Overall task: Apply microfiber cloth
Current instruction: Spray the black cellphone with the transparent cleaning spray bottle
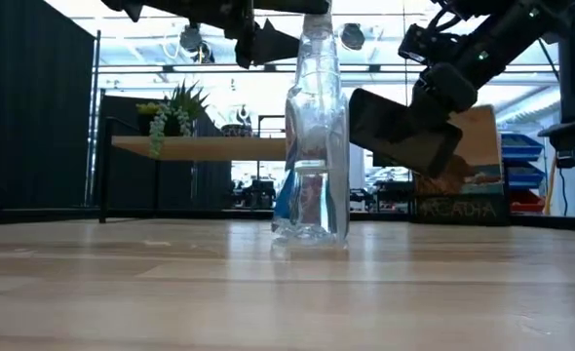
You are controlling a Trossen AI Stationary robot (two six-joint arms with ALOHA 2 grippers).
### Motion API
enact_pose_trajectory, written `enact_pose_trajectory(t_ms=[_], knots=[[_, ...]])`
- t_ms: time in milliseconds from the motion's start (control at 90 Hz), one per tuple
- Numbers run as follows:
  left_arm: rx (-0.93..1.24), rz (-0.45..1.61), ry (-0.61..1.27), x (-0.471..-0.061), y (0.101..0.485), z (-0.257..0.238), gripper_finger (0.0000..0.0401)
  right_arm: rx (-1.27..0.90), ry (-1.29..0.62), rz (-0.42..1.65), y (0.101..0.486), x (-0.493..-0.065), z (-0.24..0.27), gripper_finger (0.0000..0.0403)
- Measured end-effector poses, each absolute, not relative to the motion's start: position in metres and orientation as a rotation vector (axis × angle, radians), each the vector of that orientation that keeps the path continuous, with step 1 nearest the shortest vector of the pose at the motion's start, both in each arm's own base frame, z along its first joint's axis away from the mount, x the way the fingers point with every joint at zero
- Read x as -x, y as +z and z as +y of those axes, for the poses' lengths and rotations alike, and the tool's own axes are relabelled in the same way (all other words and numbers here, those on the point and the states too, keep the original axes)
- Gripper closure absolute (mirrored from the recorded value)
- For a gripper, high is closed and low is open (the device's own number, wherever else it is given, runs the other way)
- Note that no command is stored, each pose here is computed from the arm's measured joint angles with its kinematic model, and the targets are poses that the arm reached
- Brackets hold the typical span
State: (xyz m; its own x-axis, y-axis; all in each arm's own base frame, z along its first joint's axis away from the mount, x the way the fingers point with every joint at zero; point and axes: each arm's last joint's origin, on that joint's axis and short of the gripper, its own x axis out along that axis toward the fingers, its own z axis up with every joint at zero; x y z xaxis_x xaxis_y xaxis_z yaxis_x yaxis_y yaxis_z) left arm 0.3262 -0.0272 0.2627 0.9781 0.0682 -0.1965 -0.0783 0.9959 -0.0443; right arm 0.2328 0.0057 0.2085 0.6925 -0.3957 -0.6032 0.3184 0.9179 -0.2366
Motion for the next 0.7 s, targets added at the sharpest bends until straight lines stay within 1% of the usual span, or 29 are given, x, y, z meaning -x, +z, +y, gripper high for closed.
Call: enact_pose_trajectory(t_ms=[111, 233, 367, 600, 700], knots=[[0.003, 0.189, 0.064, -0.326, 0.264, -0.027, 0.0026, 0.107, -0.401, 0.667, 0.211, -0.235, 0.006, 0.0395], [-0.006, 0.191, 0.041, -0.326, 0.263, -0.028, 0.0026, 0.078, -0.395, 0.569, 0.218, -0.242, 0.006, 0.0395], [-0.005, 0.197, 0.031, -0.326, 0.263, -0.028, 0.0026, 0.038, -0.321, 0.496, 0.219, -0.252, 0.009, 0.0395], [-0.005, 0.212, 0.030, -0.326, 0.262, -0.028, 0.0026, 0.047, -0.261, 0.538, 0.206, -0.259, 0.022, 0.0395], [-0.006, 0.222, 0.028, -0.326, 0.261, -0.028, 0.0026, 0.046, -0.236, 0.586, 0.200, -0.256, 0.030, 0.0395]])
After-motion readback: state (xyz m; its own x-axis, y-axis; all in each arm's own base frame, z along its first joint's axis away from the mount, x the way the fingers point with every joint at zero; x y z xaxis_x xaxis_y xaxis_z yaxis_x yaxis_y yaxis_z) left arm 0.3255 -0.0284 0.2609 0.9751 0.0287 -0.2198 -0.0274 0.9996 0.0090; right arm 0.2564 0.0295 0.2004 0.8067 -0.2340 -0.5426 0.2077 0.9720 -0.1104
